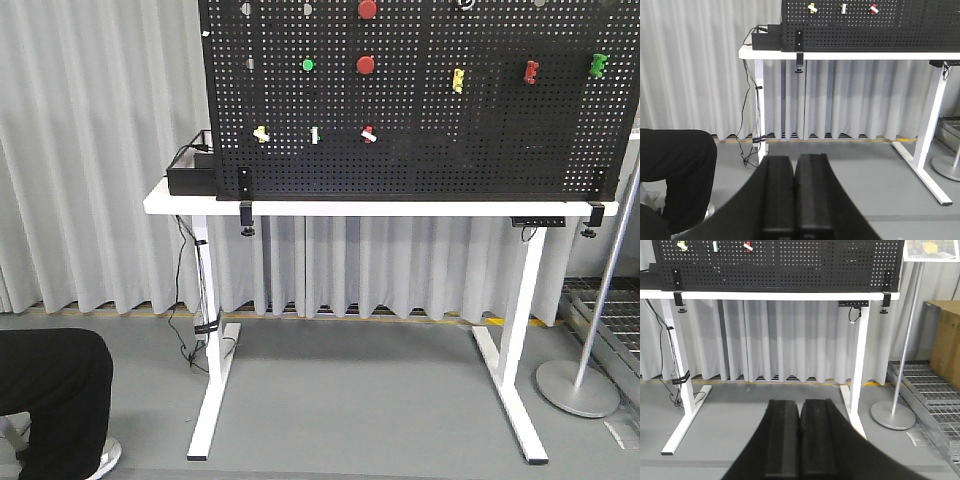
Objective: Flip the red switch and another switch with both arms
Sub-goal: 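Drive the base forward toward the black pegboard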
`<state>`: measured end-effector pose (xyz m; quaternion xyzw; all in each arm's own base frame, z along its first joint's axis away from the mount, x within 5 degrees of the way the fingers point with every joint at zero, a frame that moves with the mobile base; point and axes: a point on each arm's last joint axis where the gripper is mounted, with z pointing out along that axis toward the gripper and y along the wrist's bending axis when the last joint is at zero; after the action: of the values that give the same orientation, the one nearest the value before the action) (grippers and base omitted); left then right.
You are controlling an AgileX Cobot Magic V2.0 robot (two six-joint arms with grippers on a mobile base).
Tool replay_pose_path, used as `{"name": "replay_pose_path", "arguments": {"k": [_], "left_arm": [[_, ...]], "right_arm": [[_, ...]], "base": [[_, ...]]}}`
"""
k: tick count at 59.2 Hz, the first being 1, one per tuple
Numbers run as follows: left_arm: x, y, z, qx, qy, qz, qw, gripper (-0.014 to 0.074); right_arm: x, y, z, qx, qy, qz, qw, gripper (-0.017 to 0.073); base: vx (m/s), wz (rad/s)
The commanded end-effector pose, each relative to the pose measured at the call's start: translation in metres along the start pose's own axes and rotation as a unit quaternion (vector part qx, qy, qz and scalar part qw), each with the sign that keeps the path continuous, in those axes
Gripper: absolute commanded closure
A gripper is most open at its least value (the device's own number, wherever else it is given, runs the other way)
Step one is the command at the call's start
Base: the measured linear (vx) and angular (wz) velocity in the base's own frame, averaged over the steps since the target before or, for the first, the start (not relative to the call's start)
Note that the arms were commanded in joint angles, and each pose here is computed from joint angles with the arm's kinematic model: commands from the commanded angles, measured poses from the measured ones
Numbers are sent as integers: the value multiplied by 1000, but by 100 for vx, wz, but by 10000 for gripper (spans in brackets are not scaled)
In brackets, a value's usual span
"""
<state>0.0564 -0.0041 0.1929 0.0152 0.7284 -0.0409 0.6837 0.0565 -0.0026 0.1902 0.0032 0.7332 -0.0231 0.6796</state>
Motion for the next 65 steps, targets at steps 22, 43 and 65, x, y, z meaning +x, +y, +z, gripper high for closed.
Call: {"name": "replay_pose_path", "arguments": {"k": [22, 43, 65], "left_arm": [[-1, -1, 0, 4, -32, -4, 999, 592], [-1, -1, 0, 4, -32, -4, 999, 592], [-1, -1, 0, 4, -32, -4, 999, 592]], "right_arm": [[-6, 0, -1, 1, -43, -4, 999, 566], [-6, 0, -1, 1, -43, -4, 999, 566], [-6, 0, -1, 1, -43, -4, 999, 566]], "base": [[0, 0], [2, -1], [11, 1]]}}
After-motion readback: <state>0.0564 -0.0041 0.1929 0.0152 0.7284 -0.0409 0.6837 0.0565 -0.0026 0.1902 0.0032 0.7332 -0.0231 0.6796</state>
